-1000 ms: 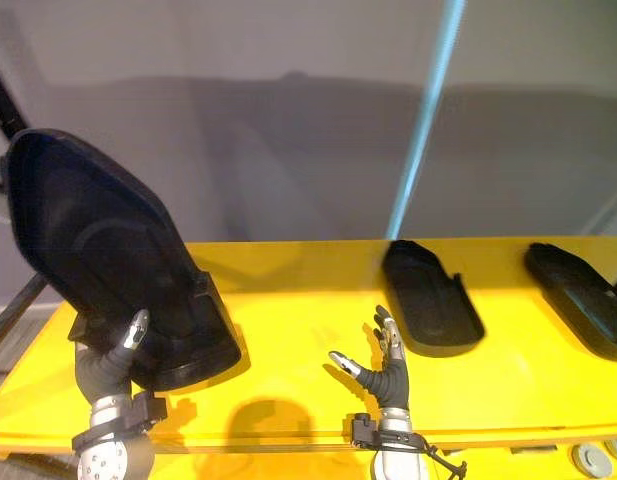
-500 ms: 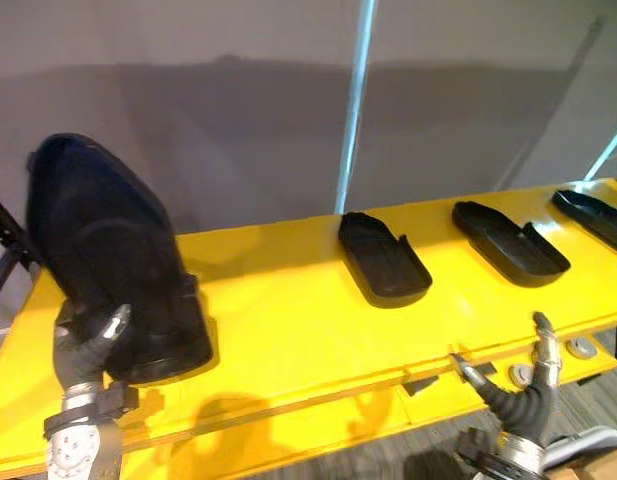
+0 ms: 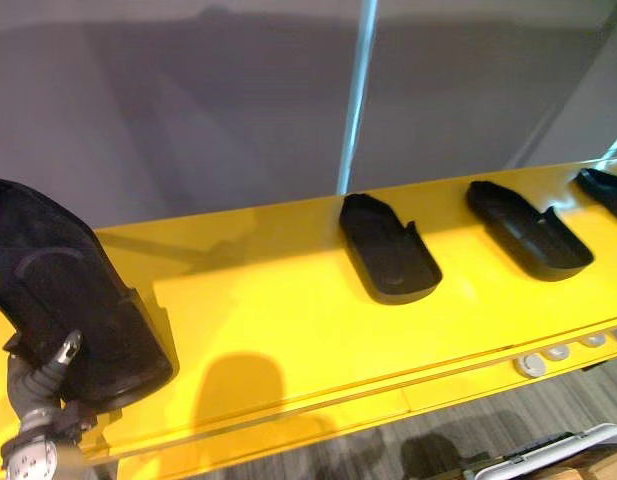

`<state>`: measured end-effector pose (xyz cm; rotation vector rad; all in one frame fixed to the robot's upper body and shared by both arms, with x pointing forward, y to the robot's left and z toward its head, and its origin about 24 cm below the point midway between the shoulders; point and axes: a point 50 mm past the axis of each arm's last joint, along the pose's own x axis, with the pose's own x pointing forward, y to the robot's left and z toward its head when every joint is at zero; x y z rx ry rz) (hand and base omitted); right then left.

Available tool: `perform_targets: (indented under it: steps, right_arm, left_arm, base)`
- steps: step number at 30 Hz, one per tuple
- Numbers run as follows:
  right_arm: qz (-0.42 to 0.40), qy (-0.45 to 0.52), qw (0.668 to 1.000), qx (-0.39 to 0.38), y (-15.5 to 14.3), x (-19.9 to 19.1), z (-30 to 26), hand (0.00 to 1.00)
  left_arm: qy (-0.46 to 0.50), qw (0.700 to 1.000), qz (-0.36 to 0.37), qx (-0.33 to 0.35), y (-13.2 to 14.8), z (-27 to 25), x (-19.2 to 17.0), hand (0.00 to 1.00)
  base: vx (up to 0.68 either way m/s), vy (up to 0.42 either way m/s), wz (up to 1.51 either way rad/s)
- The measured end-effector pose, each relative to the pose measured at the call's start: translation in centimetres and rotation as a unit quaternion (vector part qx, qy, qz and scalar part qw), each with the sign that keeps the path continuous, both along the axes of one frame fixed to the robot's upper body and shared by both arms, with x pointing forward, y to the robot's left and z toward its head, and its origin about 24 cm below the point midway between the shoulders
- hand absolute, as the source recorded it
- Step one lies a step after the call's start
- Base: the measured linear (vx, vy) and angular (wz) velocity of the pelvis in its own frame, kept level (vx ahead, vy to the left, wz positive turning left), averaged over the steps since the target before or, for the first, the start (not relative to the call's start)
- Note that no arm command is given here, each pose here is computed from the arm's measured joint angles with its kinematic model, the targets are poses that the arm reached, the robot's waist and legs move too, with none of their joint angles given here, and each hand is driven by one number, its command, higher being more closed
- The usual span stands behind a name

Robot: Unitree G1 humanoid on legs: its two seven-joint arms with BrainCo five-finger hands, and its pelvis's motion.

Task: Walk over and take plastic housings, then place them on the shelf

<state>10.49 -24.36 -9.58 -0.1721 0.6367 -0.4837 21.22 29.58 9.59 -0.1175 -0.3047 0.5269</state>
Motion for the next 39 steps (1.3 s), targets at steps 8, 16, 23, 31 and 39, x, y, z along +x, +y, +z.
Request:
perform_targets:
  steps: [8, 16, 23, 31, 39]
  right_arm:
    - [0.046, 0.084, 0.994, 0.049, 1.0, -1.6, -2.8, 0.00]
    - [0.055, 0.121, 0.989, 0.070, 1.4, -2.6, -3.9, 0.00]
    - [0.055, 0.126, 0.988, 0.072, 0.8, -2.2, -4.0, 0.00]
    - [0.071, 0.131, 0.986, 0.069, 0.9, -1.5, -4.1, 0.00]
    - [0.065, 0.131, 0.986, 0.080, 1.1, -1.1, -4.3, 0.00]
  left_arm:
    - [0.047, 0.995, -0.073, 0.055, 4.9, 3.2, 1.8, 1.00]
    - [0.094, 0.984, -0.145, 0.042, 5.3, 3.0, 2.6, 0.00]
    - [0.123, 0.973, -0.187, 0.053, 4.5, 2.7, 3.1, 0.00]
    - [0.106, 0.973, -0.195, 0.058, 3.8, 3.7, 4.6, 0.00]
    - [0.082, 0.975, -0.201, 0.037, 2.5, 4.2, 6.1, 0.00]
  base:
    - [-0.03, 0.003, 0.08]
    - [0.01, 0.005, -0.02]
    - [0.00, 0.001, 0.00]
    - [0.01, 0.003, -0.01]
    - [0.02, 0.003, -0.01]
